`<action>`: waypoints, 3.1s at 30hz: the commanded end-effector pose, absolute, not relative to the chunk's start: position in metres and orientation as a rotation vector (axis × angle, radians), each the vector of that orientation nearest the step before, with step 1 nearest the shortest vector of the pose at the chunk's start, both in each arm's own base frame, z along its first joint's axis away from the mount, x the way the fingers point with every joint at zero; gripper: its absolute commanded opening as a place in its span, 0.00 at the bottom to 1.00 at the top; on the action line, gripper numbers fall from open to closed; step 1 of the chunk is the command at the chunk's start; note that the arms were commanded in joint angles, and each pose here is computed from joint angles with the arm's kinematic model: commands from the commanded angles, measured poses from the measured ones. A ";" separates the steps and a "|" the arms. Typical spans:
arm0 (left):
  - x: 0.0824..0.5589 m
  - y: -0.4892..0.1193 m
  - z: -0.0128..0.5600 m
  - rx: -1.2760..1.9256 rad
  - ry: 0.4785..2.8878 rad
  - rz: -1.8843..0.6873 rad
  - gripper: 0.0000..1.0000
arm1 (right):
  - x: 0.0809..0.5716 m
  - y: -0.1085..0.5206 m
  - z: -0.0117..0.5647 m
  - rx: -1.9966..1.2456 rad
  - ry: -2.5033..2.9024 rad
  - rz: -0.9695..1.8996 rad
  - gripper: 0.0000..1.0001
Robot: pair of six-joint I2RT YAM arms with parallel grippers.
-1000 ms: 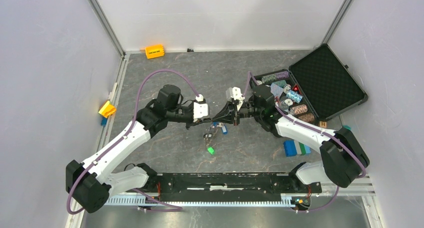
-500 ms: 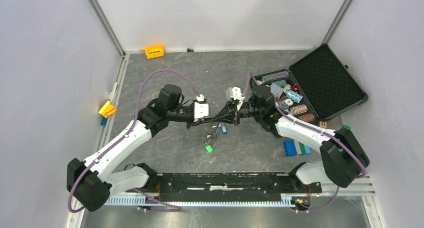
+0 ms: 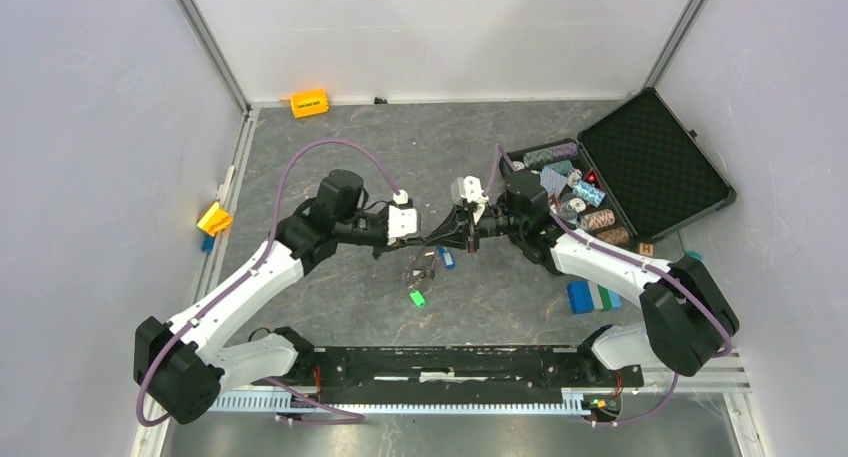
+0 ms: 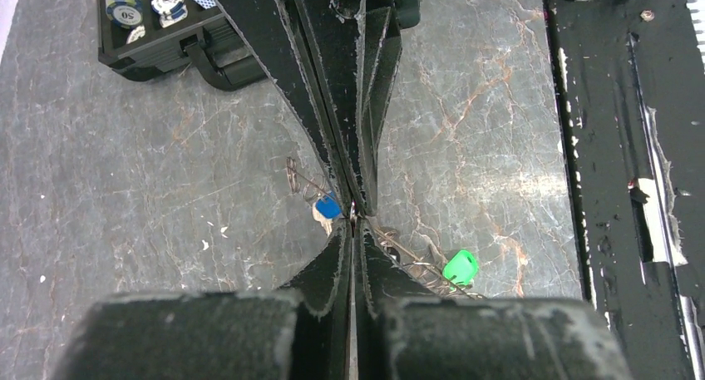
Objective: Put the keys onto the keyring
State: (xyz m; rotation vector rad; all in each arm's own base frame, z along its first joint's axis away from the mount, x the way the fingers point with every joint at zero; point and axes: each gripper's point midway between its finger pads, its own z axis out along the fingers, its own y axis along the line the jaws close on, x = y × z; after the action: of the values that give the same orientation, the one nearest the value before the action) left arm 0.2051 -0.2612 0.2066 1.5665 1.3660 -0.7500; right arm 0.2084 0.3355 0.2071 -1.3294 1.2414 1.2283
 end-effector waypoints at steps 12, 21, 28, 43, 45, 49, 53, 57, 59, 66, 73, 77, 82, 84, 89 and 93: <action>0.206 -0.270 0.255 1.495 1.330 -0.794 0.02 | 0.219 0.332 0.214 -1.344 1.215 1.115 0.03; 0.204 -0.266 0.256 1.494 1.321 -0.769 0.02 | 0.221 0.333 0.211 -1.349 1.228 1.105 0.07; 0.206 -0.264 0.258 1.510 1.319 -0.737 0.02 | 0.221 0.336 0.206 -1.361 1.240 1.093 0.12; 0.219 -0.247 0.235 1.681 1.475 -0.452 0.02 | 0.215 0.338 0.214 -1.406 1.203 1.095 0.28; 0.222 -0.245 0.235 1.678 1.486 -0.419 0.02 | 0.212 0.338 0.214 -1.422 1.187 1.106 0.28; 0.211 -0.247 0.240 1.698 1.445 -0.468 0.02 | 0.208 0.337 0.216 -1.474 1.144 1.109 0.29; 0.197 -0.250 0.242 1.723 1.389 -0.539 0.02 | 0.211 0.335 0.220 -1.532 1.116 1.045 0.32; 0.188 -0.251 0.242 1.750 1.356 -0.584 0.02 | 0.217 0.334 0.221 -1.561 1.109 0.987 0.43; 0.184 -0.252 0.244 1.756 1.333 -0.599 0.02 | 0.218 0.333 0.218 -1.574 1.121 0.978 0.47; 0.178 -0.254 0.253 1.750 1.295 -0.628 0.02 | 0.210 0.335 0.202 -1.628 1.124 1.046 0.52; 0.174 -0.255 0.248 1.760 1.293 -0.655 0.02 | 0.201 0.343 0.194 -1.638 1.125 1.129 0.29; 0.171 -0.254 0.243 1.780 1.277 -0.663 0.02 | 0.199 0.346 0.198 -1.639 1.114 1.158 0.19; 0.170 -0.250 0.234 1.814 1.262 -0.636 0.02 | 0.195 0.344 0.201 -1.642 1.087 1.158 0.01; 0.169 -0.249 0.231 1.832 1.256 -0.636 0.02 | 0.194 0.343 0.202 -1.644 1.076 1.151 0.00; 0.168 -0.248 0.224 1.875 1.239 -0.629 0.02 | 0.188 0.341 0.207 -1.665 1.030 1.158 0.00; 0.166 -0.246 0.220 1.903 1.231 -0.631 0.02 | 0.186 0.339 0.209 -1.685 1.006 1.155 0.00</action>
State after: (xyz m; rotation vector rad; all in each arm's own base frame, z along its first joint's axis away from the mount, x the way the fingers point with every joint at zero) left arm 0.1733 -0.2469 0.2252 1.8343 1.2995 -0.6213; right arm 0.1896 0.3364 0.1740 -1.6691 1.1672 1.1735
